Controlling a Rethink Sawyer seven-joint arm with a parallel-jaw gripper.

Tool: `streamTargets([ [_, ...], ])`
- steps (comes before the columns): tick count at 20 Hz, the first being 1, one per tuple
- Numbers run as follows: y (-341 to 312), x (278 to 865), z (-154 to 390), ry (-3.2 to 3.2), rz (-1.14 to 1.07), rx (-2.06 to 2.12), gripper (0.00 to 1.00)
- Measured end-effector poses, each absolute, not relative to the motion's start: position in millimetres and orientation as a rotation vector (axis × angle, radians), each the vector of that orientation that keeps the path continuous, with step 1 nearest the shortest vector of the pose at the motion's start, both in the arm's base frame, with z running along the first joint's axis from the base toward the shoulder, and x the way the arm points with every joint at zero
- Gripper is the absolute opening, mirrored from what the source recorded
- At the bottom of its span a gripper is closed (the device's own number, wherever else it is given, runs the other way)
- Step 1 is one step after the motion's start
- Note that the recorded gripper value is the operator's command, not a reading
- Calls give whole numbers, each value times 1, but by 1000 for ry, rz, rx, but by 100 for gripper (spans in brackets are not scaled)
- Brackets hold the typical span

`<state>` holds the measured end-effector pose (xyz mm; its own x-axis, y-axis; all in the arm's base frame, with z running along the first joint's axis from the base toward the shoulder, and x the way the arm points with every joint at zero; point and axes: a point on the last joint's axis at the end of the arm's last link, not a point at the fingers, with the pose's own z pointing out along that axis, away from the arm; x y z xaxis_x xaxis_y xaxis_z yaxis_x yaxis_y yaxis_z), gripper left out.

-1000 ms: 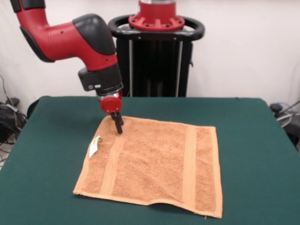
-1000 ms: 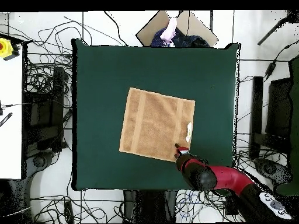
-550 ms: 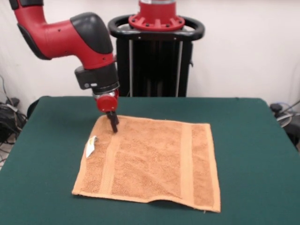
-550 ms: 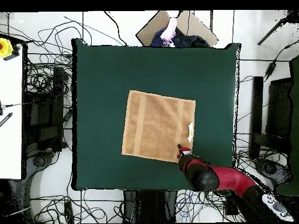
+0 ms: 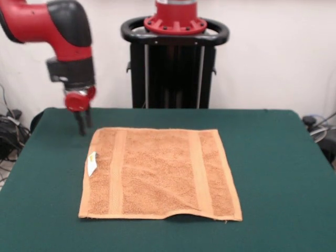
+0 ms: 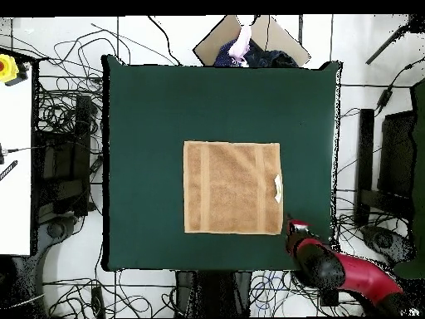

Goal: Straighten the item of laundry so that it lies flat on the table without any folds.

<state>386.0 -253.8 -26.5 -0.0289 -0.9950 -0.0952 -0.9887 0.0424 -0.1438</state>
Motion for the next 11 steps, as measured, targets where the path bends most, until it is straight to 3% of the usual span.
streamTargets([
  [5,-311,361,-3,2310,-89,-1923,100],
  [11,-337,347,26,2415,-79,-1869,100],
])
